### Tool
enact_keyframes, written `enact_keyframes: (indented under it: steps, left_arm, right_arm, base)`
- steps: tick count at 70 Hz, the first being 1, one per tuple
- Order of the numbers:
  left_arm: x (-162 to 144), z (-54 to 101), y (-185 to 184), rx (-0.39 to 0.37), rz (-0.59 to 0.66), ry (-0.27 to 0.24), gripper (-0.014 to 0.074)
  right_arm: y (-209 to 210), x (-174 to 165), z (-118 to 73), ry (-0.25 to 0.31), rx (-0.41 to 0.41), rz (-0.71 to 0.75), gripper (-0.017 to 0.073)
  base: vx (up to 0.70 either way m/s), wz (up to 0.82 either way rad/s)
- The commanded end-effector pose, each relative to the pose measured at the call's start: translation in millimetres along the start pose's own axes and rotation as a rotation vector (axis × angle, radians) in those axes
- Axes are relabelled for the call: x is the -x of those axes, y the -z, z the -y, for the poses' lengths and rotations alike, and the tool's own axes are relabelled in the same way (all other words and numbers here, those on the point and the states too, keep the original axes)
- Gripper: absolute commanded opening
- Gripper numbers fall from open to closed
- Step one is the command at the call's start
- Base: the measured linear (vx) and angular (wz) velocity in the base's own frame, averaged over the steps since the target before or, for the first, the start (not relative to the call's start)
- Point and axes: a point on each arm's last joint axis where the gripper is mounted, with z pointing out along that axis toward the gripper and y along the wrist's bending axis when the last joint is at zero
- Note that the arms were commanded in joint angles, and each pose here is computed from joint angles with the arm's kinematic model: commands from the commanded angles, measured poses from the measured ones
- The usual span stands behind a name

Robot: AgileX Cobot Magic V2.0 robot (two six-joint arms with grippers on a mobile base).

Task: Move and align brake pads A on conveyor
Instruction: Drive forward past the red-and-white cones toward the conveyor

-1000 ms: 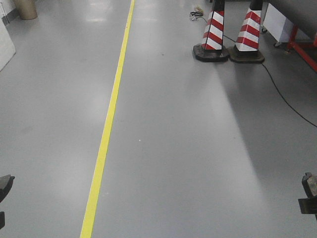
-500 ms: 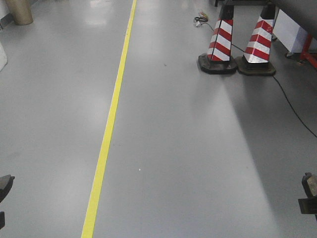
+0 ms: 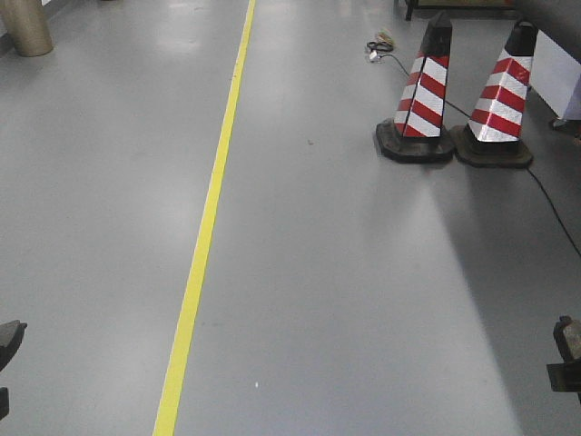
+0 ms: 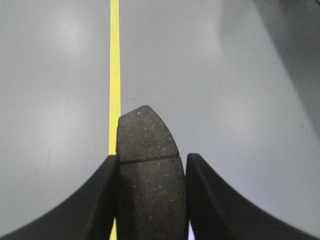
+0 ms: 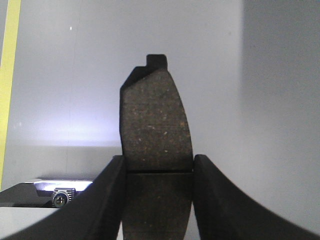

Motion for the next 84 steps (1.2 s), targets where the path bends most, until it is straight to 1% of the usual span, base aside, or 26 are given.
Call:
enact_keyframes:
  steps: [1,84]
  left_arm:
    - [15.1,2.6,5.3,-0.017,0.111,0.006,0.0101]
    - [15.1,2.6,5.3,-0.017,0.111,0.006,0.0101]
  right_arm:
    - [8.8,9.5,1.0,0.014,-0.009,0.085,0.0062]
    - [8.8,9.5,1.0,0.014,-0.009,0.085,0.0062]
  base:
    - [0.59,0.00]
    - [0.58,-0.01]
